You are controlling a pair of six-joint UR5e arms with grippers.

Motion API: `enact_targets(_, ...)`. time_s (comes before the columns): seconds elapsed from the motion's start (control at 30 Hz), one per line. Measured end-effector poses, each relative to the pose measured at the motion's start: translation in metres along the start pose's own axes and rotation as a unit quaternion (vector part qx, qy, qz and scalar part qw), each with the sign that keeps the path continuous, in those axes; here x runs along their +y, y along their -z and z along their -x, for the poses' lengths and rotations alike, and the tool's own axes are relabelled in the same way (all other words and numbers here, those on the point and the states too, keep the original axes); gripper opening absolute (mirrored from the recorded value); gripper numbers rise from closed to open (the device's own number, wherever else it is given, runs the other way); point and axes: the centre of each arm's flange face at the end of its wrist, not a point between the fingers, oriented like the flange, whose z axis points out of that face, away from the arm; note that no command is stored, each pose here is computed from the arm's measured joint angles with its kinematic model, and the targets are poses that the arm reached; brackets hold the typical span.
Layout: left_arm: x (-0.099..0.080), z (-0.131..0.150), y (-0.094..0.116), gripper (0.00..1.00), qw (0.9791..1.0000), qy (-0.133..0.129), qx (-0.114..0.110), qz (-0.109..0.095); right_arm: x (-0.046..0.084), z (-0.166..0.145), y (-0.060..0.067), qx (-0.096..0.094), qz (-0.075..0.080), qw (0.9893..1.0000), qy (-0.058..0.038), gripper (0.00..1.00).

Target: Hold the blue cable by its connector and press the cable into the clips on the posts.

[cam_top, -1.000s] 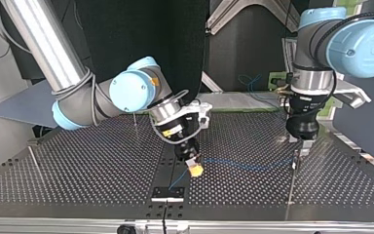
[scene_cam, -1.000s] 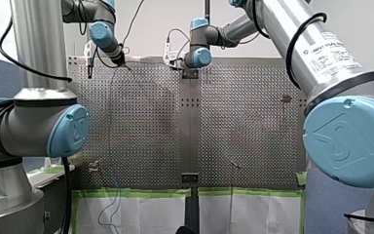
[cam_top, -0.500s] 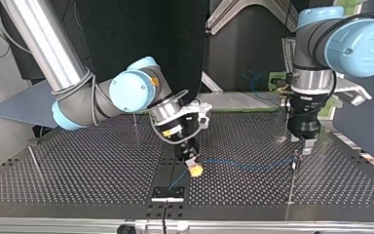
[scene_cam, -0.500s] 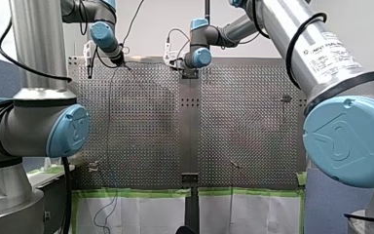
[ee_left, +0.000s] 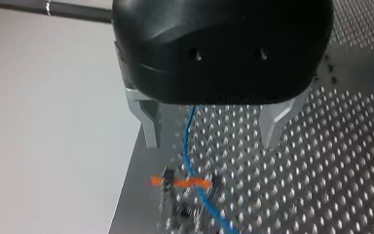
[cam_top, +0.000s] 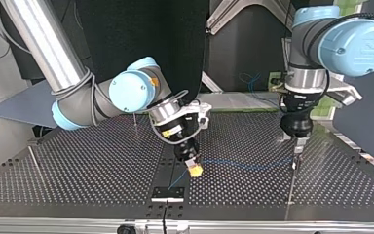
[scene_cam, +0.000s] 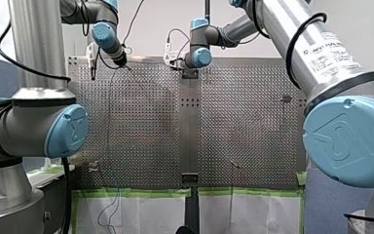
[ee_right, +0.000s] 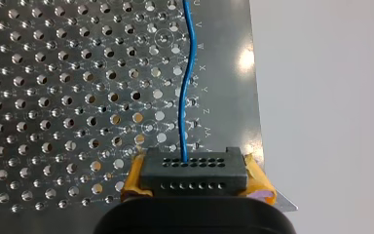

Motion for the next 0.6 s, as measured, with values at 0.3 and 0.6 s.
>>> enact_targets(0.3, -0.015, -0.002, 0.003, 1.00, 0.9994, 0.009, 0.001, -0.032, 0.000, 0.000, 0.000, 0.000, 0.000, 1.0000, -0.0001, 0.00)
enact_targets(0.6, -0.030, -0.001, 0.005, 1.00, 0.9985, 0.013, -0.014, -0.052, 0.002, 0.000, 0.000, 0.000, 0.001, 1.0000, 0.0001, 0.00)
